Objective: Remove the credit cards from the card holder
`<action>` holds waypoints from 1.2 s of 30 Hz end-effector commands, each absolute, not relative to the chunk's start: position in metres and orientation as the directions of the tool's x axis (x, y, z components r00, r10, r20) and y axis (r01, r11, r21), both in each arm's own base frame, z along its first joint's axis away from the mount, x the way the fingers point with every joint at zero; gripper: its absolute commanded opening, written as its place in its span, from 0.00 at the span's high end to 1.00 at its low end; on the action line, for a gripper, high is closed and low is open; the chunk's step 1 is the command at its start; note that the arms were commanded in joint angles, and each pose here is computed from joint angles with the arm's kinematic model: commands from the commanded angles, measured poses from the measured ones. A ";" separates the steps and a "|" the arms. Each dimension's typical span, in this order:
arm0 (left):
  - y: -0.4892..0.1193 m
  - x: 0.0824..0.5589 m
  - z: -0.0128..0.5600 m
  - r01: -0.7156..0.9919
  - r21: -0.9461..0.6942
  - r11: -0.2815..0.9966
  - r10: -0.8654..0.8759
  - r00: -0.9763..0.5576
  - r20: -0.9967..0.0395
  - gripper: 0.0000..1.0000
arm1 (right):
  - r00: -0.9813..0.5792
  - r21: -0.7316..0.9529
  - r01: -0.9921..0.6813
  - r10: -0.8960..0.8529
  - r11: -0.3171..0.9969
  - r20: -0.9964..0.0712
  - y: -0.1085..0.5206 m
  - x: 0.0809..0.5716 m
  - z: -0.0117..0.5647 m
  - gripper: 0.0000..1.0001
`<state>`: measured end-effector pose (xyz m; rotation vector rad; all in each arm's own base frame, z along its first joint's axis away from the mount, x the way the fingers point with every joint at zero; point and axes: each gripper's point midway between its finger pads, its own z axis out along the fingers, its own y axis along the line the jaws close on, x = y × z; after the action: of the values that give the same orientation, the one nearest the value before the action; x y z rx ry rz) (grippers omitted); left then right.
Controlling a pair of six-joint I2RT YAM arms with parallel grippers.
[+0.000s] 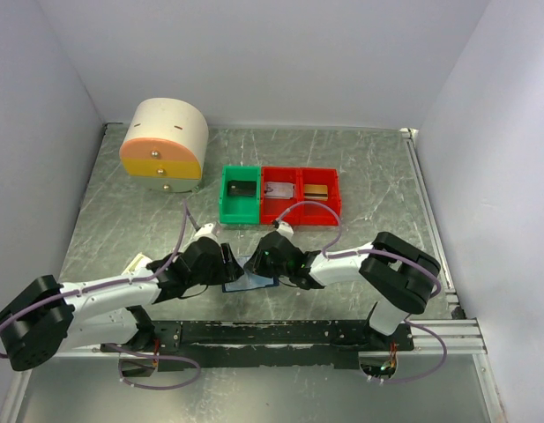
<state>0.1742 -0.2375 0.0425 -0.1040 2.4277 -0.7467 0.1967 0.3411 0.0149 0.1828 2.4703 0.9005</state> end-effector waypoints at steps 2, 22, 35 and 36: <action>-0.250 0.176 0.061 0.126 -0.606 0.785 -0.269 -0.813 -0.516 0.41 | -0.914 0.418 0.007 0.176 0.908 -0.365 0.288 0.170 -0.047 0.82; -0.306 0.177 0.089 0.296 -0.710 0.639 -0.188 -0.835 -0.517 0.45 | -0.745 0.510 0.041 0.366 0.859 -0.557 0.254 0.229 0.068 0.59; -0.316 0.184 0.098 0.341 -0.682 0.647 -0.146 -0.822 -0.550 0.24 | -0.700 0.540 0.053 0.417 0.840 -0.580 0.212 0.218 0.094 0.56; -0.307 0.187 0.102 0.335 -0.658 0.674 -0.158 -0.805 -0.571 0.23 | -0.701 0.556 0.021 0.408 0.831 -0.584 0.216 0.217 0.098 0.56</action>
<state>0.1767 -0.3189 0.0707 0.1226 2.3781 -1.1225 0.2228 0.2200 0.0958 0.3561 2.2831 0.6493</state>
